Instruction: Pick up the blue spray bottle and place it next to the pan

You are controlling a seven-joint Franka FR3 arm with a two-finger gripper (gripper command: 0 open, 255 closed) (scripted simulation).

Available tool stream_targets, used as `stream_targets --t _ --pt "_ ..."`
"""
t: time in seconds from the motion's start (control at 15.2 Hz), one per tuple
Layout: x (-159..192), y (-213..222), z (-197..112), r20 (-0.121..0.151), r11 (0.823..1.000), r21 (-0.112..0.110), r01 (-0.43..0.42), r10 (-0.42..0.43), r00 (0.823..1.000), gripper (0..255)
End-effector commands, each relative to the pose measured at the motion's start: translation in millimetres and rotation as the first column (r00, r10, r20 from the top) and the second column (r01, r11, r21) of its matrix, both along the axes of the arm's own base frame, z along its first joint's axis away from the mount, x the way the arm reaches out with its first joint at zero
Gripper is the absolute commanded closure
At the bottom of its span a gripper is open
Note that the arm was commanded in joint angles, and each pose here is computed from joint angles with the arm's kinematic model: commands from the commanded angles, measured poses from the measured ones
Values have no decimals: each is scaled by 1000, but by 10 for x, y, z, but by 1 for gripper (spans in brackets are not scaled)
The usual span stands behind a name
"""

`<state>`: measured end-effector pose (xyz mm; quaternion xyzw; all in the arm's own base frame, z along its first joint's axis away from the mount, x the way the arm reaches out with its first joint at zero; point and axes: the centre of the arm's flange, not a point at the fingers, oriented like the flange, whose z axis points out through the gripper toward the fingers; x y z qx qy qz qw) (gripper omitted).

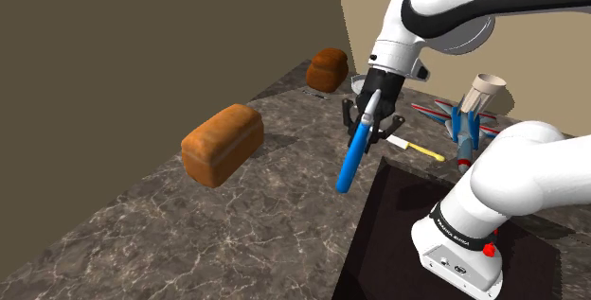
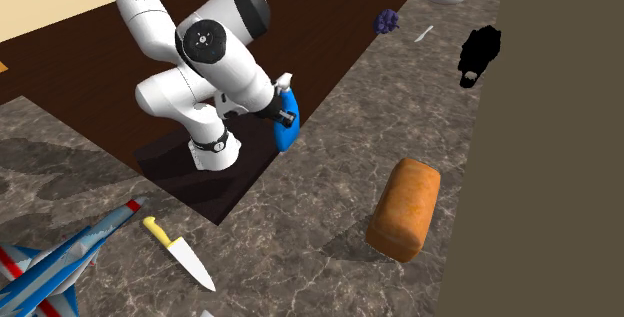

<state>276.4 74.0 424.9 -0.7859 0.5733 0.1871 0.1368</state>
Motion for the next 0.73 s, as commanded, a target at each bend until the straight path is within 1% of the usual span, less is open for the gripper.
stream_targets --t 0.0,0.66 --pt "1 1 119 0 1000 0 0 0 1000 255" --pt "1 1 647 0 1000 0 0 0 1000 255"
